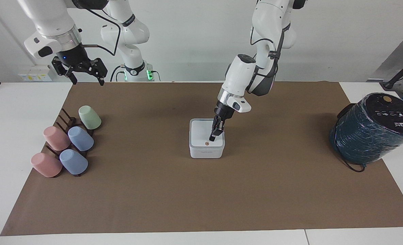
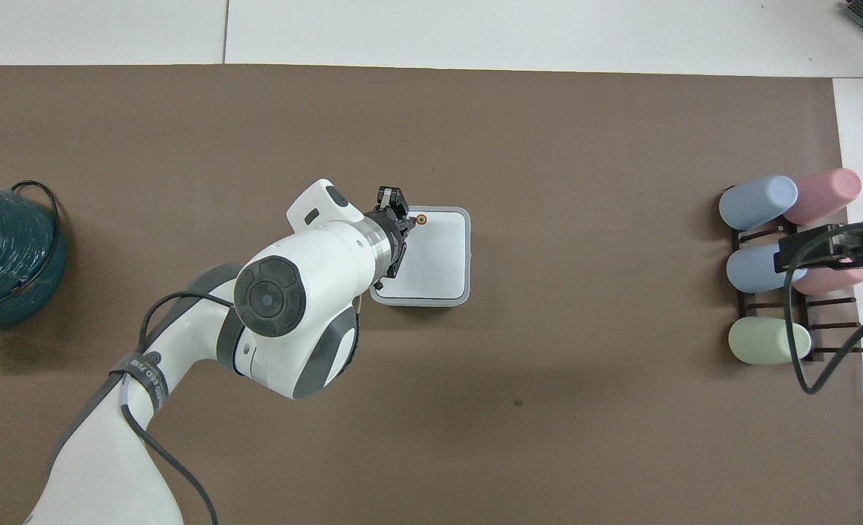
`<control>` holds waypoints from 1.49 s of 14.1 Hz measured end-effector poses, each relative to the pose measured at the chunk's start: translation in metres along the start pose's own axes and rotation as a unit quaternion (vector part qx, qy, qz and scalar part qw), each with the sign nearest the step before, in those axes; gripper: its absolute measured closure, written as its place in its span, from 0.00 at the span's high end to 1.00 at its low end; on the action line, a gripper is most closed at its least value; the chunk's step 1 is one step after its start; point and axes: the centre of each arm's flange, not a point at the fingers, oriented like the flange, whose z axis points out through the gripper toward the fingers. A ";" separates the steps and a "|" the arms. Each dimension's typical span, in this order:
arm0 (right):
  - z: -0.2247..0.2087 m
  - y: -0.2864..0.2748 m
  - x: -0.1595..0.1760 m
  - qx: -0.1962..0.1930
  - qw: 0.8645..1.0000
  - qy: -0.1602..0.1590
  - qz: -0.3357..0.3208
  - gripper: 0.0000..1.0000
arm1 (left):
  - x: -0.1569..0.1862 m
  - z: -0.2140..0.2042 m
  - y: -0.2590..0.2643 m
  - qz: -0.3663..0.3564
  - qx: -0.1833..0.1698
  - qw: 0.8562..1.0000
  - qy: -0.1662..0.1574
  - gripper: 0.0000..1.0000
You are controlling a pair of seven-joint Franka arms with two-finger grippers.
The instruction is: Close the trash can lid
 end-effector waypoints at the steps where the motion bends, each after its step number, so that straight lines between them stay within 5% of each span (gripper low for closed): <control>1: 0.000 0.000 0.000 0.000 1.000 0.000 0.000 1.00 | 0.006 -0.003 0.011 -0.002 0.010 1.000 0.005 0.01; 7: 0.000 0.000 0.000 0.000 1.000 0.000 0.000 1.00 | 0.059 -0.044 0.068 0.051 0.056 0.997 0.029 0.01; 12: 0.000 0.000 0.000 0.000 1.000 0.000 0.000 1.00 | 0.104 -0.083 0.091 0.159 0.137 0.977 0.029 0.01; 17: 0.000 0.000 0.000 0.000 1.000 0.000 0.000 1.00 | 0.140 -0.108 0.086 0.293 0.207 0.934 -0.003 0.01; 21: 0.000 0.000 0.000 0.000 1.000 0.000 0.000 1.00 | 0.176 -0.153 0.077 0.415 0.247 0.874 -0.050 0.01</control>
